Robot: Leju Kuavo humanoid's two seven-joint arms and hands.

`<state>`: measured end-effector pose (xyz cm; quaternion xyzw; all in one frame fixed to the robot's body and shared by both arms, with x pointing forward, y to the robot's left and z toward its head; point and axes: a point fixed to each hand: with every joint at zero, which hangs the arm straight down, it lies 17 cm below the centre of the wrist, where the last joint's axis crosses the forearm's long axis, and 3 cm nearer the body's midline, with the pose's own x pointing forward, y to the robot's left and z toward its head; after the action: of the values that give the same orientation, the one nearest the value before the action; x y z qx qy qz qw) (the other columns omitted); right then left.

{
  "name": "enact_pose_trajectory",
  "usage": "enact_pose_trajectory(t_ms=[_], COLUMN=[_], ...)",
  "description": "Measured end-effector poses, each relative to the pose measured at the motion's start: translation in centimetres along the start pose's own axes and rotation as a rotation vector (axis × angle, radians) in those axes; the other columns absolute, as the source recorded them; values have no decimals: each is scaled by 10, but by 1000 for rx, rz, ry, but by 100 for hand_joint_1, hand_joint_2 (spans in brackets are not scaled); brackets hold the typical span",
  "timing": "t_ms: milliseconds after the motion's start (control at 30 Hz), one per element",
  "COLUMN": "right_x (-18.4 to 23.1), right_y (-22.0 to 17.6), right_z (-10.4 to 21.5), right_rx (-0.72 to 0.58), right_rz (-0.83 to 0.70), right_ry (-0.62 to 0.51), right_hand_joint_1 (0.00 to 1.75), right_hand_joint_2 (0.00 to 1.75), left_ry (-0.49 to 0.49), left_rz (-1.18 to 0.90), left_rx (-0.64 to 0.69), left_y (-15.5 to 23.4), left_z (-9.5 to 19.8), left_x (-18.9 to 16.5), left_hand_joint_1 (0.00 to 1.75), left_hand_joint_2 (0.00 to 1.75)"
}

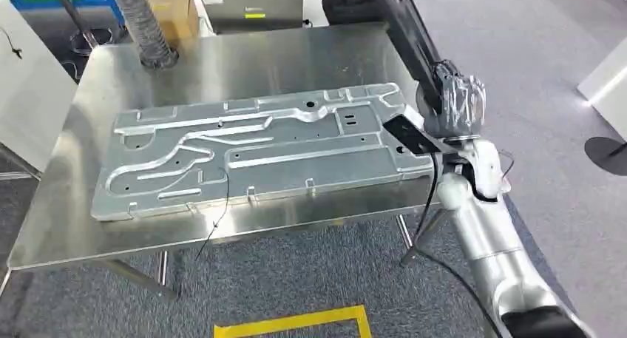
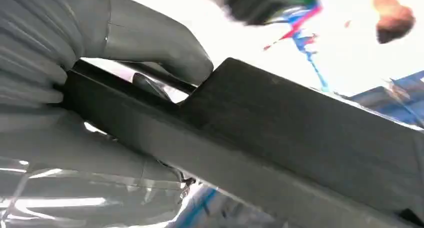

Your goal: Take the parts from the cabinet and place them on the table.

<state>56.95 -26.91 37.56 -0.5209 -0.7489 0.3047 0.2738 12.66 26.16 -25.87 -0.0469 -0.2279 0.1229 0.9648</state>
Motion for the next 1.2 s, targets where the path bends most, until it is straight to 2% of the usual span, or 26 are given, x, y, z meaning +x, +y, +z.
enact_pose_trajectory(t_ms=[100, 167, 233, 367, 533, 667, 833, 1033, 1067, 1100, 1200], right_x=[-13, -13, -8, 34, 90, 124, 156, 173, 173, 173, 174], right_y=[21, 51, 85, 134, 179, 191, 199, 199, 200, 199, 201], right_z=[-23, -36, -29, -14, 24, 39, 58, 68, 68, 68, 76], right_rx=[101, 226, 347, 511, 631, 637, 619, 597, 597, 594, 595], right_rz=[205, 381, 485, 559, 535, 470, 385, 294, 292, 290, 241], right_ry=[-8, -39, -95, -282, -487, -566, -626, -637, -636, -636, -628], right_hand_joint_1=[175, 175, 175, 175, 175, 175, 175, 175, 0, 0, 0], right_hand_joint_2=[175, 175, 175, 175, 175, 175, 175, 175, 0, 0, 0], left_ry=[-1, -11, -17, -33, -44, -51, -62, -83, -83, -85, -94], left_rz=[-1, -8, -21, -43, -59, -78, -101, -125, -126, -128, -130], left_rx=[-4, -10, -24, -40, -40, -20, 12, 20, 20, 19, 11], left_y=[-2, -5, -8, -12, -11, -8, 0, 2, 1, 1, 0], left_z=[-1, -2, -2, -2, -1, -2, -3, -3, -3, -3, -2], left_x=[1, 7, 9, 11, 13, 13, 14, 17, 17, 17, 19], left_hand_joint_1=[0, 0, 0, 0, 0, 0, 0, 0, 0, 0, 0], left_hand_joint_2=[175, 175, 175, 175, 175, 175, 175, 175, 0, 175, 175])
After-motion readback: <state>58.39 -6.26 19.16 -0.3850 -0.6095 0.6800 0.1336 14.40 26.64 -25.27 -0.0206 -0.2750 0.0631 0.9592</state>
